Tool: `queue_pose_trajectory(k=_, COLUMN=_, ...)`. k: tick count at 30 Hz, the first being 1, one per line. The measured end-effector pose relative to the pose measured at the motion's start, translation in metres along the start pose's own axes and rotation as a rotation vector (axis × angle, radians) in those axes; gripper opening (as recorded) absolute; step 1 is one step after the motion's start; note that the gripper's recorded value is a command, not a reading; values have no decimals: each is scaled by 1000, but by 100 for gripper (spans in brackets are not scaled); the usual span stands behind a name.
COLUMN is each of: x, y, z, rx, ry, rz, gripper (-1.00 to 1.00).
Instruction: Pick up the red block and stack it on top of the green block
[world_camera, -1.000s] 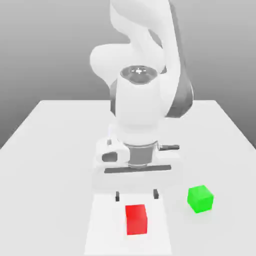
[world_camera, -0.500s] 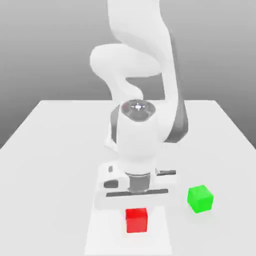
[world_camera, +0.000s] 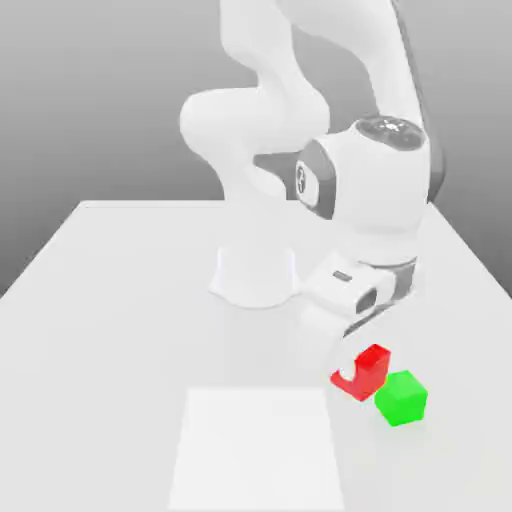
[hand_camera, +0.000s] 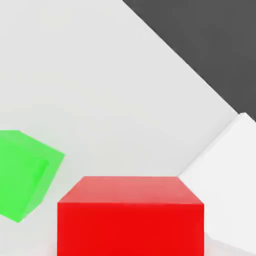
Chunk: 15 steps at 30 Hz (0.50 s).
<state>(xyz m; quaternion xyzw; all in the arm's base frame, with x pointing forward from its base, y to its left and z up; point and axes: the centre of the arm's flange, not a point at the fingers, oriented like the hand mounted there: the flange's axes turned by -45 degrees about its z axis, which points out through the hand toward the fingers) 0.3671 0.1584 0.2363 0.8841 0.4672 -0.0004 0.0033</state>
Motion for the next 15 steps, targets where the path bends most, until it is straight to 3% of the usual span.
queue_pose_trajectory(k=5, x=16, y=-47, z=-9, rx=5, ry=3, rz=-327, gripper=-100)
queue_pose_trajectory(k=11, x=19, y=-54, z=42, rx=5, ry=4, rz=-385, gripper=-100)
queue_pose_trajectory(k=12, x=19, y=-55, z=50, rx=6, ry=4, rz=-386, gripper=100)
queue_pose_trajectory(k=15, x=18, y=-55, z=50, rx=6, ry=4, rz=-386, gripper=100)
